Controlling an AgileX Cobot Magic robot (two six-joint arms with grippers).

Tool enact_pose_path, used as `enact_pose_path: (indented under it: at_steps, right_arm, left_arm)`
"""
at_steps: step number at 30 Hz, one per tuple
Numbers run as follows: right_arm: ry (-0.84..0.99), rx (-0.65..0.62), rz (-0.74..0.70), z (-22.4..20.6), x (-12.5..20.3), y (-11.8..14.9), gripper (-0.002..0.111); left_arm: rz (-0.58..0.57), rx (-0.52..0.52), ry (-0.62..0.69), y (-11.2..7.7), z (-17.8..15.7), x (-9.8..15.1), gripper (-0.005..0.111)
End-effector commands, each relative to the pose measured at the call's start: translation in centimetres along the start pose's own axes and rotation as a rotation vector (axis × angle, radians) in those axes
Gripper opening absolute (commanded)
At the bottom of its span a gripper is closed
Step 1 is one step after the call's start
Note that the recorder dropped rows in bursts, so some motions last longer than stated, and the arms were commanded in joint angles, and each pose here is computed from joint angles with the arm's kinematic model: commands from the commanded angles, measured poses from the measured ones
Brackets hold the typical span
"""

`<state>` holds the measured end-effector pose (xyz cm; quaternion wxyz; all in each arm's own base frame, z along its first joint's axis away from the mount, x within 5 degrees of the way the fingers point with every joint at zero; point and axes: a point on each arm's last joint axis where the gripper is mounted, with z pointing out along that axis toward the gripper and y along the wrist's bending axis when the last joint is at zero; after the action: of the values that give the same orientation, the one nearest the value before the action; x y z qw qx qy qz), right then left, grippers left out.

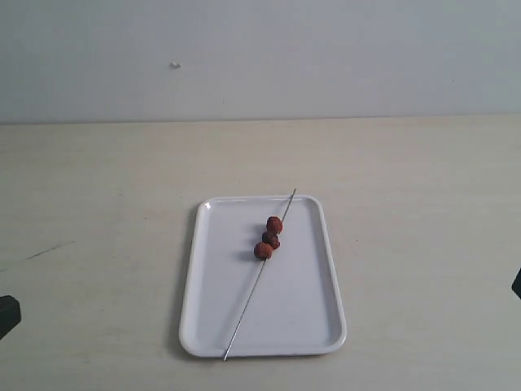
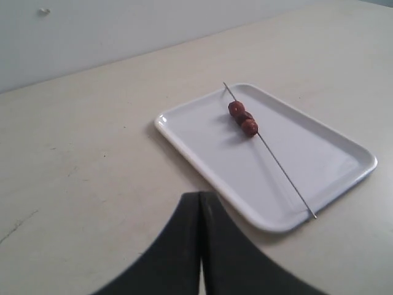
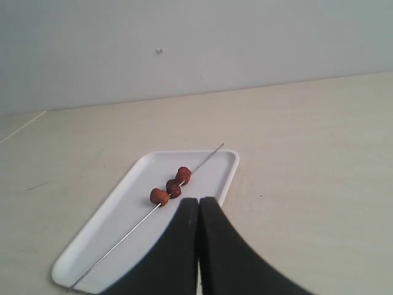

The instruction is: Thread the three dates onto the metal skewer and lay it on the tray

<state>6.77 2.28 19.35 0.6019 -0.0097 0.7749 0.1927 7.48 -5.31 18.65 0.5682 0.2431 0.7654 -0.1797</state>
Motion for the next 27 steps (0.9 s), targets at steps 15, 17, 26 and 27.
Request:
enact_pose_path:
  at_steps: [15, 17, 26, 27]
  right_arm:
    - [0.001, 0.000, 0.006, 0.0, 0.1, 0.0, 0.000]
    - [0.001, 0.000, 0.006, 0.0, 0.1, 0.0, 0.000]
    - [0.001, 0.000, 0.006, 0.0, 0.1, 0.0, 0.000]
    - [0.001, 0.000, 0.006, 0.0, 0.1, 0.0, 0.000]
  left_arm:
    - [-0.067, -0.077, -0.001, 0.7, -0.3, 0.2, 0.000]
    - [-0.181, -0.181, -0.017, 1.6, -0.7, 0.2, 0.000]
    - [-0.404, -0.533, -0.094, 4.1, -2.4, 0.6, 0.000]
    - [-0.410, -0.554, -0.097, 4.3, -2.5, 0.6, 0.000]
